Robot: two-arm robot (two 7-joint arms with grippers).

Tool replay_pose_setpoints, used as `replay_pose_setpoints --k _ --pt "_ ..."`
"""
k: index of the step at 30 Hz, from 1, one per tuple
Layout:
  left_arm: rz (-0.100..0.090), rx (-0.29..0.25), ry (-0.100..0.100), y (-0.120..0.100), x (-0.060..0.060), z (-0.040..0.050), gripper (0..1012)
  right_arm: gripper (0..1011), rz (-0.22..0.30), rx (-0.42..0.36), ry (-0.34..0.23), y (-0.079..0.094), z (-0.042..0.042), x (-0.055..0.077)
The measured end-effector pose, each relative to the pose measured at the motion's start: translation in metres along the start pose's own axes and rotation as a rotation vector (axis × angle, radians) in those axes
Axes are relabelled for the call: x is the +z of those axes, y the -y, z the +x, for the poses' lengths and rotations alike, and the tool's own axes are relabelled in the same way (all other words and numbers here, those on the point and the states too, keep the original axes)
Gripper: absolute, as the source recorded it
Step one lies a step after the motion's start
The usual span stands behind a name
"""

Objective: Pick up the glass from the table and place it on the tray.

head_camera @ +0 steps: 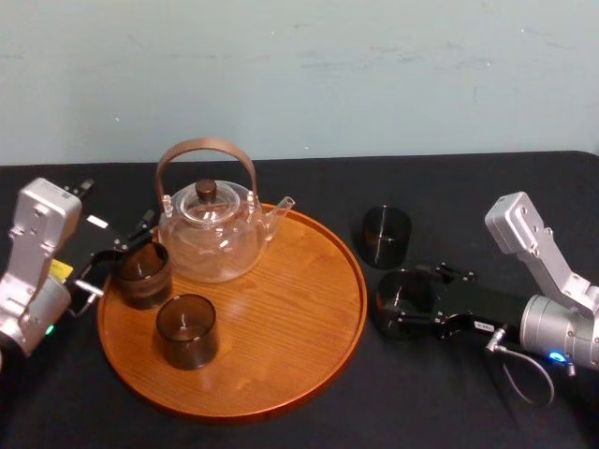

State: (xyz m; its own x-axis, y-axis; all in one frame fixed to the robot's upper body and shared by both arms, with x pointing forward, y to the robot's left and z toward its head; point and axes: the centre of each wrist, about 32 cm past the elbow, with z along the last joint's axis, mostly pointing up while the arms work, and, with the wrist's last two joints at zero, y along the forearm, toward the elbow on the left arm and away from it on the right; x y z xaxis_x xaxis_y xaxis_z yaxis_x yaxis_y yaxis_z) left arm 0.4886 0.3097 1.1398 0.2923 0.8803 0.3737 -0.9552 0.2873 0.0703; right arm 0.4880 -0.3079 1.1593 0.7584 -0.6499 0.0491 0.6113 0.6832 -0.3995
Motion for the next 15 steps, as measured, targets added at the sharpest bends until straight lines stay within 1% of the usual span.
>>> replay_pose_setpoints --k 4,15 --pt "0.0 0.0 0.0 0.0 0.0 0.0 1001 886 0.001 0.0 -0.001 0.0001 0.0 0.0" --pt "0.0 0.0 0.0 0.0 0.0 0.0 1001 887 0.002 0.0 -0.003 0.0003 0.0 0.0"
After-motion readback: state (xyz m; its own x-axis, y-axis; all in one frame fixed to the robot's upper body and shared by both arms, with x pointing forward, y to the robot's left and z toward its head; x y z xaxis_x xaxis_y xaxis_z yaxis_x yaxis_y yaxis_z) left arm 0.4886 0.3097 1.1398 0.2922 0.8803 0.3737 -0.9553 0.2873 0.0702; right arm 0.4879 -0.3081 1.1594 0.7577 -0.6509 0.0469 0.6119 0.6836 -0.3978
